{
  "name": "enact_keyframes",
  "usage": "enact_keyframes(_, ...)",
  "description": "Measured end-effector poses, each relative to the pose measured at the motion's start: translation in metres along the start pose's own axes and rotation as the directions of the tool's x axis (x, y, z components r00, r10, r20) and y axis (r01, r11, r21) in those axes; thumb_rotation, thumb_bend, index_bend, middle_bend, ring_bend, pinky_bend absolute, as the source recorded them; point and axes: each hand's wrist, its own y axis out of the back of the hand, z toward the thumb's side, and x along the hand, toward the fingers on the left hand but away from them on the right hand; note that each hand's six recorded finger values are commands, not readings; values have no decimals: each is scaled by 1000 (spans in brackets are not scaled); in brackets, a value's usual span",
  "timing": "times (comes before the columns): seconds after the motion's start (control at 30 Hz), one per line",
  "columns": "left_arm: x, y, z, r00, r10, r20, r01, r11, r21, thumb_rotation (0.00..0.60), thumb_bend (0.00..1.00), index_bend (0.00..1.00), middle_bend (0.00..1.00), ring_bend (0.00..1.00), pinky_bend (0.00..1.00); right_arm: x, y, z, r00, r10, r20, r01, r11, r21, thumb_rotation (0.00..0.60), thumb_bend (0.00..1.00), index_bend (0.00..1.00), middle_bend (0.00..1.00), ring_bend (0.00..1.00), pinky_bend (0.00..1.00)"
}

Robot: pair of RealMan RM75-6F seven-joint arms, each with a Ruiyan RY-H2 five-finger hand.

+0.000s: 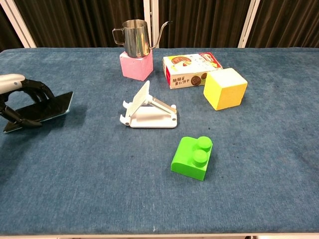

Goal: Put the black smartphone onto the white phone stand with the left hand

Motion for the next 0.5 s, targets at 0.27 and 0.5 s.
enact_keyframes(0.27,-3,6,-6,997,73,23,-71,995,-72,600,225,482,576,492,240,0,4,3,1000,-11,-1,11,1000,6,600,259,0,55,0,0)
enact_keyframes(0.5,-5,21,12,987,139,82,-116,965,-237,600,225,482,573,484,247,2,11,4,1000,-27,-3,27,999,19,600,259,0,54,0,0)
